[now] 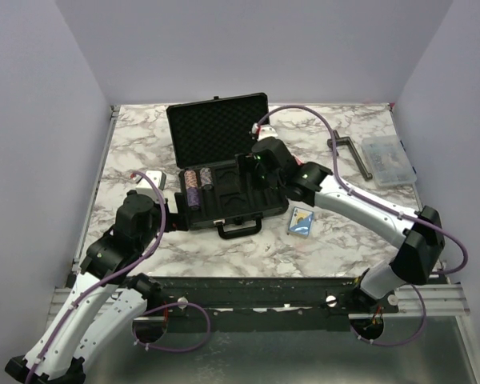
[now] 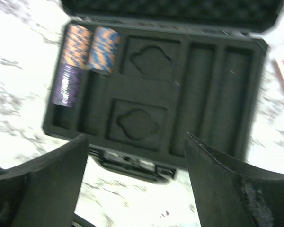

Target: Pack up texas hold em set

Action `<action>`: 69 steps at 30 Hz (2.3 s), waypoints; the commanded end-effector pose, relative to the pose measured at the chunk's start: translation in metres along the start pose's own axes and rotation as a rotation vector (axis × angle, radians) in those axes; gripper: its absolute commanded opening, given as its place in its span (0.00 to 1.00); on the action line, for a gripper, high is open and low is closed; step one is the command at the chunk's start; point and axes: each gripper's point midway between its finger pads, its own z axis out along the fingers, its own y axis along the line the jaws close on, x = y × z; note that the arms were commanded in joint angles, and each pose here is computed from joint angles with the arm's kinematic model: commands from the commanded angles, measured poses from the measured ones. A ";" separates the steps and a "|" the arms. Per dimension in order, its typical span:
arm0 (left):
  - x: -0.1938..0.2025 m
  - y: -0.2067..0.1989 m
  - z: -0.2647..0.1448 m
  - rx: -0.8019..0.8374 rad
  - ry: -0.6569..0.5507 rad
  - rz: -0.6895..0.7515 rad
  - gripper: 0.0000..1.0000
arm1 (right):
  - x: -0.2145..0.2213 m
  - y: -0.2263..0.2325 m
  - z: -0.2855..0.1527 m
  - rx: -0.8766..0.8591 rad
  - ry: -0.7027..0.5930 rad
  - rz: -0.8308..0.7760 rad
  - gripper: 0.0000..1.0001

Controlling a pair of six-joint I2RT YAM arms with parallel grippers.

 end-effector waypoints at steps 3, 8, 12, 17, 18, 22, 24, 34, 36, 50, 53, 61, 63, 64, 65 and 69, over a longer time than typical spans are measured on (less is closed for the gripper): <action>0.004 -0.003 -0.001 0.029 0.008 0.016 0.99 | 0.025 -0.059 -0.039 0.227 0.004 0.012 0.92; 0.004 -0.005 -0.002 0.040 0.007 0.015 0.99 | 0.041 -0.087 -0.059 0.326 -0.011 0.041 1.00; 0.004 -0.007 -0.002 0.048 0.008 0.015 0.99 | 0.055 -0.104 -0.067 0.400 0.008 0.065 1.00; 0.003 -0.007 -0.003 0.050 0.002 0.013 0.99 | 0.071 -0.117 -0.071 0.460 0.032 0.089 1.00; 0.003 -0.007 -0.003 0.051 0.002 0.014 0.99 | 0.074 -0.119 -0.071 0.466 0.036 0.093 1.00; 0.003 -0.007 -0.004 0.053 -0.001 0.013 0.99 | 0.085 -0.128 -0.070 0.504 0.050 0.105 1.00; 0.003 -0.007 -0.004 0.054 -0.003 0.013 0.99 | 0.090 -0.131 -0.070 0.514 0.059 0.110 1.00; 0.003 -0.008 -0.004 0.060 -0.004 0.013 0.99 | 0.118 -0.151 -0.063 0.568 0.110 0.170 1.00; 0.003 -0.008 -0.004 0.061 -0.002 0.013 0.99 | 0.123 -0.154 -0.061 0.569 0.125 0.181 1.00; 0.003 -0.009 -0.004 0.068 -0.002 0.013 0.99 | 0.166 -0.175 -0.046 0.563 0.237 0.309 1.00; 0.004 -0.010 -0.004 0.071 -0.001 0.015 0.99 | 0.169 -0.177 -0.040 0.556 0.251 0.320 1.00; 0.004 -0.009 -0.004 0.067 -0.003 0.015 0.99 | 0.181 -0.185 -0.023 0.554 0.295 0.357 1.00; 0.004 -0.009 -0.004 0.066 -0.002 0.015 0.99 | 0.182 -0.187 -0.021 0.557 0.298 0.358 1.00; 0.004 -0.009 -0.004 0.066 -0.003 0.015 0.99 | 0.182 -0.189 -0.020 0.561 0.297 0.358 1.00; 0.004 -0.009 -0.004 0.066 -0.003 0.015 0.99 | 0.182 -0.190 -0.020 0.563 0.298 0.358 1.00; 0.003 -0.009 -0.005 0.067 -0.004 0.014 0.99 | 0.186 -0.194 -0.016 0.573 0.310 0.358 1.00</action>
